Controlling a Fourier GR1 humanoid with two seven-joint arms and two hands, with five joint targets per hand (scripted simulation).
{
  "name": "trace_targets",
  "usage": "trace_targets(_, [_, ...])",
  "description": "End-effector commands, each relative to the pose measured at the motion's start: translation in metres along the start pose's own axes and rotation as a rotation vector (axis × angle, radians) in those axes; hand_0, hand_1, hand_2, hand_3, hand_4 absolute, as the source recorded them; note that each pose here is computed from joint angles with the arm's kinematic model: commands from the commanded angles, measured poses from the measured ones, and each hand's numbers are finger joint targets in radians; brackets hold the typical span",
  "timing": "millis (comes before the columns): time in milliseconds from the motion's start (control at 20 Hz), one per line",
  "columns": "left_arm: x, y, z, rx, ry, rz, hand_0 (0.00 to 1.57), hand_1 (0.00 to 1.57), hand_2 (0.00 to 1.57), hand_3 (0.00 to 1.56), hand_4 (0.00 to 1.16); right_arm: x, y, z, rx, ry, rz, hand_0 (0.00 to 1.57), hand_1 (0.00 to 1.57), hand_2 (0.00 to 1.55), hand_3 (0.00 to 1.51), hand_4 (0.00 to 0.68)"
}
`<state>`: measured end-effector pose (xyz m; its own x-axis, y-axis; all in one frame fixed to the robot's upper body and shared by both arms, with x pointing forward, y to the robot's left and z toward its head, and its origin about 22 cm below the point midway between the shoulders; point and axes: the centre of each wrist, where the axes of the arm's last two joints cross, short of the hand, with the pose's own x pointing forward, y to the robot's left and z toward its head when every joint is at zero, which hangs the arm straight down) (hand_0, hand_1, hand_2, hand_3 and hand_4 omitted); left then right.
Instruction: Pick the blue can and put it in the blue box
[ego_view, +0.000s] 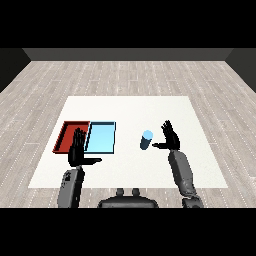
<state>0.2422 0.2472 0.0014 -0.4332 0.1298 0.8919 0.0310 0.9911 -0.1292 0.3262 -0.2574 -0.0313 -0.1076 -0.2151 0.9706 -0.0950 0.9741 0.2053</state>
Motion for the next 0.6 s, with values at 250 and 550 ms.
trace_targets(250, [0.001, -0.006, -0.0129, 0.000, -0.011, 0.008, 0.00, 0.00, 0.00, 0.00, 0.00, -0.027, 0.027, 0.012, 0.018, 0.036, -0.020, 0.00, 0.00, 0.00, 0.00, 0.000])
trace_targets(550, [0.019, 0.011, -0.0083, -0.014, -0.010, -0.012, 0.00, 0.00, 0.00, 0.00, 0.00, -0.045, 0.017, 0.006, 0.033, 0.052, -0.006, 0.00, 0.00, 0.00, 0.00, 0.000])
